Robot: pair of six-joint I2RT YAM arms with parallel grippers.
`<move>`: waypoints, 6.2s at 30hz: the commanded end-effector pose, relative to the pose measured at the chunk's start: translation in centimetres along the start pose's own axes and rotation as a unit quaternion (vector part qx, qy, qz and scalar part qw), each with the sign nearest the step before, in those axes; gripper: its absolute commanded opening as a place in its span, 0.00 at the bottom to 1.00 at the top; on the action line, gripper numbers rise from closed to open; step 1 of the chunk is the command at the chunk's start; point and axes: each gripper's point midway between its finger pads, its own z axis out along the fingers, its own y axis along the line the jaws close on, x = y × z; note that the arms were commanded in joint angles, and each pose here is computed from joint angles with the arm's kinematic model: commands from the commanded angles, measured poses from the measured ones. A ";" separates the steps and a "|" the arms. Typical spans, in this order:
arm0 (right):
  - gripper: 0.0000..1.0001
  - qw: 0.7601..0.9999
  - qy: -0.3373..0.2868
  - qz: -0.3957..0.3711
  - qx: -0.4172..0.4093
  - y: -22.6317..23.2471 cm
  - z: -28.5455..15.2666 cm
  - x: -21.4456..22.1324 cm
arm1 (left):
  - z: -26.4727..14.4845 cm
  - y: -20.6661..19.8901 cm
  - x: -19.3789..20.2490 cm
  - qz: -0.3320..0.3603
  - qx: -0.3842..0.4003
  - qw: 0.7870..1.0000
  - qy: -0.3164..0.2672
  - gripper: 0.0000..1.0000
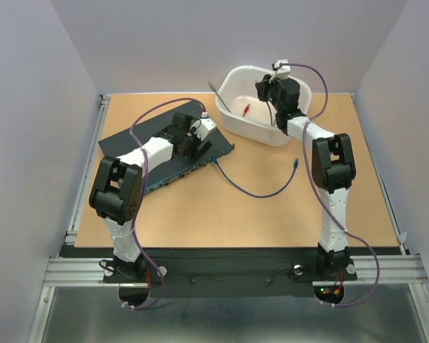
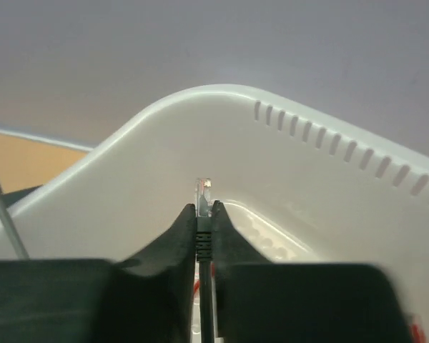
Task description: Pull the plug from the switch port
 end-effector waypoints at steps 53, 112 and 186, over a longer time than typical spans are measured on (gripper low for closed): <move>0.87 0.940 0.191 0.212 -0.187 18.4 -20.6 0.8 | -1.5 -1.1 -0.2 -0.003 0.034 0.999 -0.014 0.95; 0.01 0.854 0.245 0.427 -0.167 22.4 -18.0 17.4 | 0.0 -1.6 1.3 -0.007 0.034 0.999 0.001 0.95; 0.80 0.994 -0.073 -0.026 -0.081 5.3 4.1 -6.0 | -1.8 0.9 1.6 -0.019 0.006 1.000 -0.005 0.95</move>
